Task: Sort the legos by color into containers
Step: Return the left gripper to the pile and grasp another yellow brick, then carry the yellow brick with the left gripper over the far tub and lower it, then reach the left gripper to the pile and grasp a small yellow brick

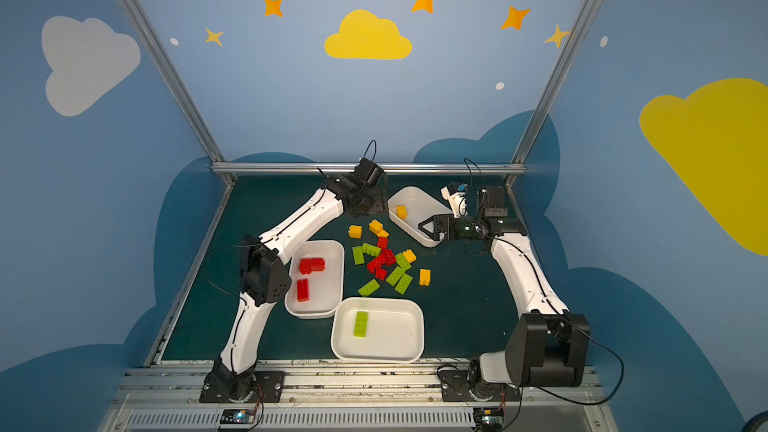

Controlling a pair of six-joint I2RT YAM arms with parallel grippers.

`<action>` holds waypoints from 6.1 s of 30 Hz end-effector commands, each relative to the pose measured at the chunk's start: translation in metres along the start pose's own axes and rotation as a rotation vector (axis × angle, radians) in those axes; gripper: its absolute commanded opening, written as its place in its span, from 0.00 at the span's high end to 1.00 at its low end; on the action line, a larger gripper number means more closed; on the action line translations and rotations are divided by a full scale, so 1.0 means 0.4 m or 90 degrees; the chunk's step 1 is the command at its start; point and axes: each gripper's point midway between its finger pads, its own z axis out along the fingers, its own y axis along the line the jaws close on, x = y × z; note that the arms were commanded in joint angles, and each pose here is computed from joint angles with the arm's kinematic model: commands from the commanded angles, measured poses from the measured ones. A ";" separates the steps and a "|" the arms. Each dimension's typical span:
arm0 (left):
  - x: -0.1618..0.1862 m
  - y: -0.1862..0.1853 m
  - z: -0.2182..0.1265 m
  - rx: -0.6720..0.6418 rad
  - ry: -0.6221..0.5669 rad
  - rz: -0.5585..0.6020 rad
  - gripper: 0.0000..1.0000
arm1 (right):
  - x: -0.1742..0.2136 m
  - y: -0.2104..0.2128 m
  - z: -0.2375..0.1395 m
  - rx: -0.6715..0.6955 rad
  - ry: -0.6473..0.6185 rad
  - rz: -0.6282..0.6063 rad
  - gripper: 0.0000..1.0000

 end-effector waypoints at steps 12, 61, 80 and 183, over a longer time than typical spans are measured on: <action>0.068 0.186 0.123 -0.217 0.055 -0.367 0.21 | -0.002 0.017 0.007 -0.027 0.007 0.007 0.05; -0.084 0.020 0.152 0.033 0.027 -0.052 0.95 | -0.020 0.012 0.026 -0.046 0.003 0.031 0.05; -0.144 -0.297 0.176 0.330 -0.153 0.318 0.93 | -0.033 0.023 0.003 -0.038 -0.007 0.024 0.05; 0.030 0.100 0.267 -0.101 0.084 -0.060 0.75 | 0.003 0.030 0.043 -0.054 0.038 0.024 0.05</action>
